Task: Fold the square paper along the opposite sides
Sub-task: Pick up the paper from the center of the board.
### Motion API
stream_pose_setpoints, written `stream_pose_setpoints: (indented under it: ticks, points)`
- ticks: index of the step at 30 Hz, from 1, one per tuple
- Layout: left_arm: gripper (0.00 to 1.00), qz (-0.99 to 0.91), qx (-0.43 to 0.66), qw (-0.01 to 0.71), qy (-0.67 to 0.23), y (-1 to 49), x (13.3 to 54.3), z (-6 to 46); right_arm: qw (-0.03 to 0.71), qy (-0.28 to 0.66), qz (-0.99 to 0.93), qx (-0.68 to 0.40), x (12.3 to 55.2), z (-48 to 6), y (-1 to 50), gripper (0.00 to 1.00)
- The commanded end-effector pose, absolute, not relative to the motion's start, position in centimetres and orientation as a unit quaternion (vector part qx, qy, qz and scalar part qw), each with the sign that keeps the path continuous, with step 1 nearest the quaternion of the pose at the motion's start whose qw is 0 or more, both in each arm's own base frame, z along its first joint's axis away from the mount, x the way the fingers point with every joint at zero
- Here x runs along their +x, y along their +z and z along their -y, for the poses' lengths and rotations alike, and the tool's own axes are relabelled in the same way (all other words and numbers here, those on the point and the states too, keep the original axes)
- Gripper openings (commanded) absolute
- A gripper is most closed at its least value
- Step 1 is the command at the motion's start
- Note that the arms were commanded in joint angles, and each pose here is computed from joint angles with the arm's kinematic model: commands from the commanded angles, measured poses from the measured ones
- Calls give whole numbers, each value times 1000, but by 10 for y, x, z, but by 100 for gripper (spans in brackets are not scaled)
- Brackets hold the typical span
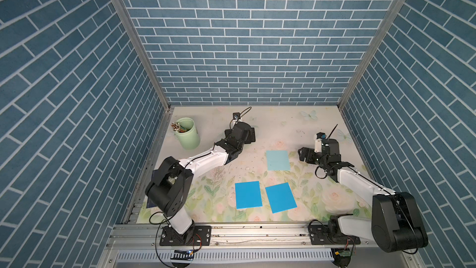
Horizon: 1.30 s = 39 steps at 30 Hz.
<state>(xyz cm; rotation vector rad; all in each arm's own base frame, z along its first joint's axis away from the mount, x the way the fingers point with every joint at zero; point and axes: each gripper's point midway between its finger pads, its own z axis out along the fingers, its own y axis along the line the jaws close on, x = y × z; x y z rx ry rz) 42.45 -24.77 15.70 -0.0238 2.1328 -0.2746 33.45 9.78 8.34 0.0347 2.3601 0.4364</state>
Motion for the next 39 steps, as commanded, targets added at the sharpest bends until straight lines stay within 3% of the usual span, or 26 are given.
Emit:
stream_pose_setpoints:
  ticks: [1, 4, 9, 18, 22, 29, 36, 39]
  points:
    - [92, -894, 51, 388, -218, 135, 400, 292, 308, 234, -922, -3, 315, -136, 67, 91]
    - [85, -886, 81, 340, -306, 129, 393, 329, 297, 262, -918, -13, 313, -157, 59, 88]
    - [72, -885, 86, 264, -375, 105, 392, 363, 273, 272, -923, -16, 309, -165, 42, 81]
    - [69, -905, 61, 208, -366, 56, 379, 358, 245, 286, -926, -34, 286, -184, 21, 75]
    - [56, -909, 66, 172, -374, 34, 370, 365, 240, 283, -927, -56, 284, -195, 14, 74]
    - [58, -922, 59, 150, -351, 10, 365, 357, 243, 308, -917, -79, 284, -217, 13, 73]
    - [70, -931, 51, 149, -329, 0, 365, 348, 236, 332, -907, -103, 282, -243, 8, 73]
    - [69, -932, 49, 153, -324, 1, 368, 346, 238, 334, -906, -108, 284, -247, 11, 71]
